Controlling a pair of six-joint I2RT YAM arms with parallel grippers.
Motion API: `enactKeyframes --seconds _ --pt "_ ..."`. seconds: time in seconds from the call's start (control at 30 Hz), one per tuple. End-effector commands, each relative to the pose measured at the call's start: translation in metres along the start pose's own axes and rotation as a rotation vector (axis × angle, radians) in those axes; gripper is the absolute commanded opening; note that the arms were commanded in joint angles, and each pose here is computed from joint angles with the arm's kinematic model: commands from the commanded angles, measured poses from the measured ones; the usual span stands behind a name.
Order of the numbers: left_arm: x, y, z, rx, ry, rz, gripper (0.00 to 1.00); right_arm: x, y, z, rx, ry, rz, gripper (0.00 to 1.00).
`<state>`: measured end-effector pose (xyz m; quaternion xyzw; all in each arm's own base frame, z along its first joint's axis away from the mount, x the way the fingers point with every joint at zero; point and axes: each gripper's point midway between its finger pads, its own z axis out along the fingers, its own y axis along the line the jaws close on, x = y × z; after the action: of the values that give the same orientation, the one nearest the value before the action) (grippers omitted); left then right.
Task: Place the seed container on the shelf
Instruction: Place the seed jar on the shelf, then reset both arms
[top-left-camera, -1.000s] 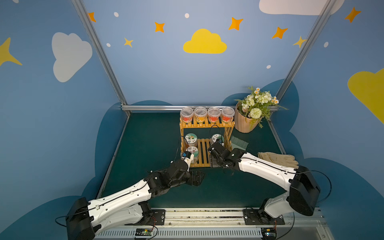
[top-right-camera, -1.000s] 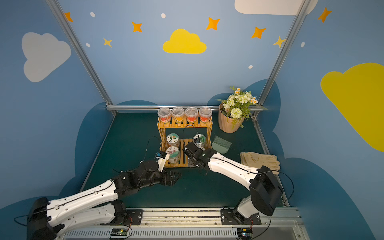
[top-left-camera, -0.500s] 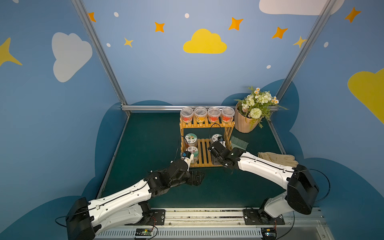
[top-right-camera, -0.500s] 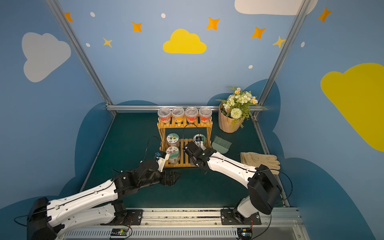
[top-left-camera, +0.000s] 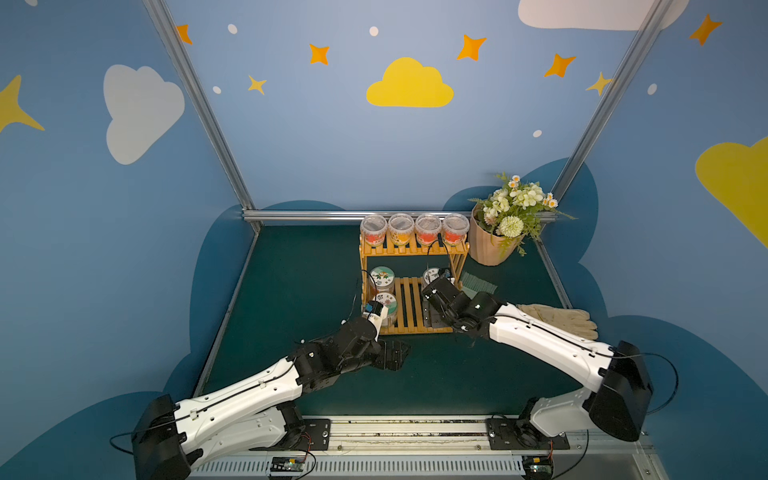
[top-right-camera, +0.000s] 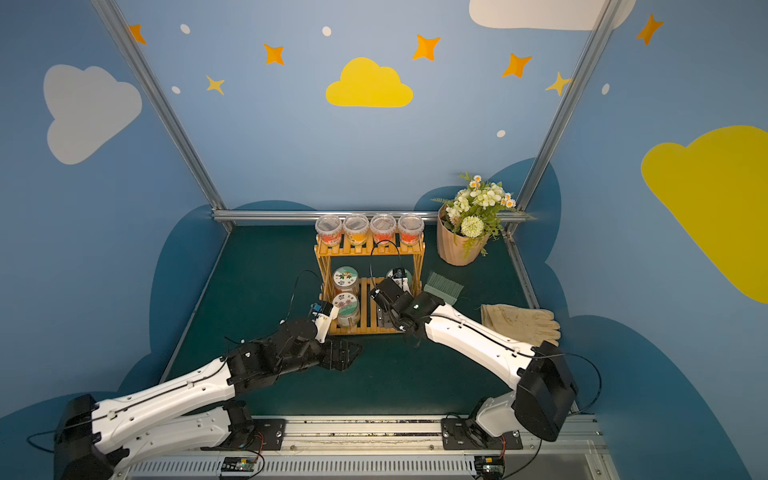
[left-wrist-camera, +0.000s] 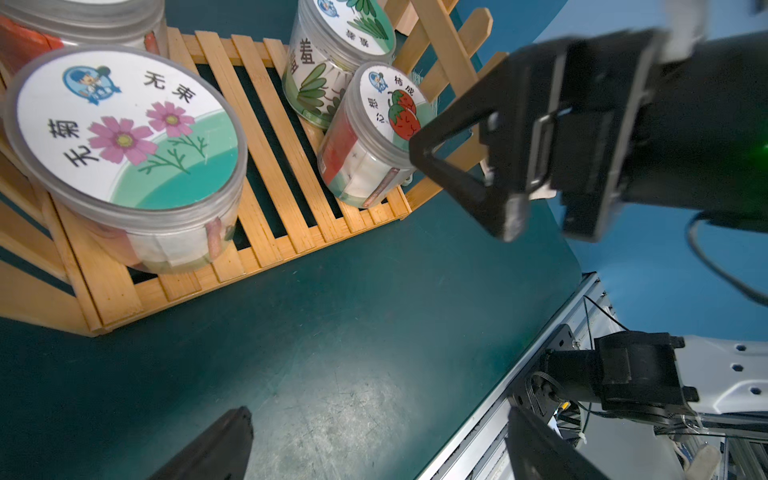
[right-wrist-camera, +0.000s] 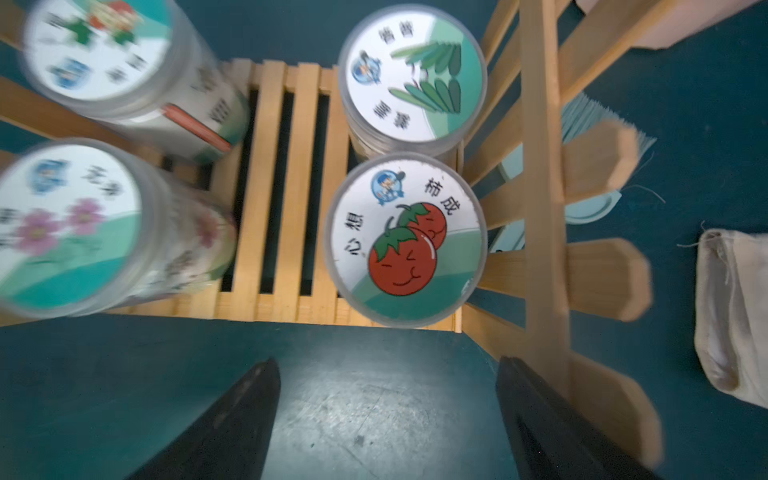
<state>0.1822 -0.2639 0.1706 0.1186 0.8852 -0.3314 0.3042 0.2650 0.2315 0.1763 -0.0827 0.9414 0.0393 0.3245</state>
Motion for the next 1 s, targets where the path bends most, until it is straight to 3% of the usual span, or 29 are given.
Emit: enactKeyframes --seconds 0.0,0.23,0.47,0.57,0.67,0.8,0.87,0.97 --pt "-0.014 -0.008 -0.009 0.017 -0.04 0.004 1.0 -0.009 0.001 -0.034 -0.061 -0.029 -0.007 0.89" --pt "-0.011 -0.006 -0.006 0.002 -0.018 0.004 1.0 0.001 0.0 -0.029 -0.159 -0.138 0.081 0.79" --pt "-0.011 -0.002 -0.014 -0.011 -0.032 0.031 1.0 0.004 -0.013 -0.053 -0.174 -0.156 0.07 0.87" --pt "-0.014 0.01 -0.026 -0.066 -0.06 0.062 1.0 -0.007 -0.04 -0.076 -0.113 -0.264 0.041 0.92" --pt "-0.022 0.03 -0.042 -0.147 -0.108 0.053 1.0 -0.023 -0.074 -0.096 -0.014 -0.45 0.007 0.98" --pt "-0.041 0.059 -0.063 -0.245 -0.207 0.023 1.0 -0.038 -0.114 -0.114 0.114 -0.649 -0.045 0.98" --pt "-0.053 0.073 -0.074 -0.291 -0.265 0.009 1.0 -0.041 -0.138 -0.108 0.195 -0.672 -0.017 0.98" --pt "-0.071 0.095 -0.087 -0.361 -0.32 -0.002 1.0 -0.033 -0.172 -0.079 0.245 -0.573 0.091 0.98"
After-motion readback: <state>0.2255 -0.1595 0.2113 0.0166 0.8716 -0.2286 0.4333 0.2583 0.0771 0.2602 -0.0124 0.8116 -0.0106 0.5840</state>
